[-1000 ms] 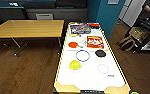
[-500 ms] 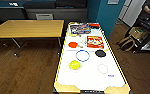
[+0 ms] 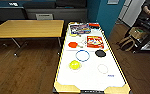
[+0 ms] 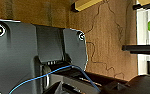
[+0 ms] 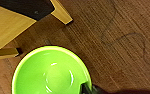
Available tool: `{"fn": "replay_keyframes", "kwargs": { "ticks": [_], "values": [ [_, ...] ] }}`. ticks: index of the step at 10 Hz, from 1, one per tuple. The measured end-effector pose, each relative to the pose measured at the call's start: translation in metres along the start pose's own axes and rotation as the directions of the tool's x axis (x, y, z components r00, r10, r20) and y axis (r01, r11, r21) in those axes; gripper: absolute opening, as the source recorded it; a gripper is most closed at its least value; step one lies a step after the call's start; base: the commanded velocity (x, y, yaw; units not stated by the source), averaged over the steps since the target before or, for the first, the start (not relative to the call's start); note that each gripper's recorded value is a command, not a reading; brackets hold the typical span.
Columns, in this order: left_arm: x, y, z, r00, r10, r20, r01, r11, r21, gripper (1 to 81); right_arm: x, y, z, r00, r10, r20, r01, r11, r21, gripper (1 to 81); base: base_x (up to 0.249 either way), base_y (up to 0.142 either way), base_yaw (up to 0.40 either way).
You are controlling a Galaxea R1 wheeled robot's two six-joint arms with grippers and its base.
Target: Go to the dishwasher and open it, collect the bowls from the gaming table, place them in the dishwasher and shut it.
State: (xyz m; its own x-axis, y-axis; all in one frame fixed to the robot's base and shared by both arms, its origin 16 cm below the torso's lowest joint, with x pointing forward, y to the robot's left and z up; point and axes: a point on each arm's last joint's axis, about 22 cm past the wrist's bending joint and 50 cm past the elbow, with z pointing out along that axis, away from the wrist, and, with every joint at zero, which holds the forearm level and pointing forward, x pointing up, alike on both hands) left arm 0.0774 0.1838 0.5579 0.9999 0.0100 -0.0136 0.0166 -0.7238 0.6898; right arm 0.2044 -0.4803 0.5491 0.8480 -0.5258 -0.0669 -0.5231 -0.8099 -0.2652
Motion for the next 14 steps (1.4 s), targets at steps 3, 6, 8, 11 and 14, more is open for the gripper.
{"fn": "replay_keyframes", "kwargs": {
  "ticks": [3,6,8,11,14],
  "values": [
    [0.047,0.004,-0.035,0.9979,0.042,-0.048,-0.043,0.9990,-0.013,81.1,-0.069,-0.029,0.038,0.9950,-0.026,0.096,0.021,0.9980,0.059,1.0,0.000,0.000,0.000],
    [0.107,0.024,-0.058,0.9901,0.078,-0.117,-0.084,0.9955,-0.044,81.1,-0.122,-0.031,0.061,0.9863,-0.057,0.155,0.046,0.9964,0.070,1.0,0.000,0.000,0.000],
    [0.132,0.035,-0.060,0.9872,0.079,-0.138,-0.089,0.9940,-0.064,81.1,-0.153,-0.062,0.083,0.9796,-0.087,0.181,0.065,0.9901,0.124,1.0,0.000,0.000,0.000],
    [0.181,0.032,-0.077,0.9795,0.069,-0.189,-0.080,0.9956,-0.050,81.1,-0.197,-0.085,0.103,0.9674,-0.126,0.220,0.091,0.9820,0.166,1.0,0.000,0.000,0.000],
    [0.236,0.056,-0.096,0.9691,0.089,-0.230,-0.109,0.9909,-0.079,81.1,-0.230,-0.102,0.119,0.9566,-0.158,0.245,0.112,0.9751,0.191,1.0,0.000,0.000,0.000]
  ]
}}
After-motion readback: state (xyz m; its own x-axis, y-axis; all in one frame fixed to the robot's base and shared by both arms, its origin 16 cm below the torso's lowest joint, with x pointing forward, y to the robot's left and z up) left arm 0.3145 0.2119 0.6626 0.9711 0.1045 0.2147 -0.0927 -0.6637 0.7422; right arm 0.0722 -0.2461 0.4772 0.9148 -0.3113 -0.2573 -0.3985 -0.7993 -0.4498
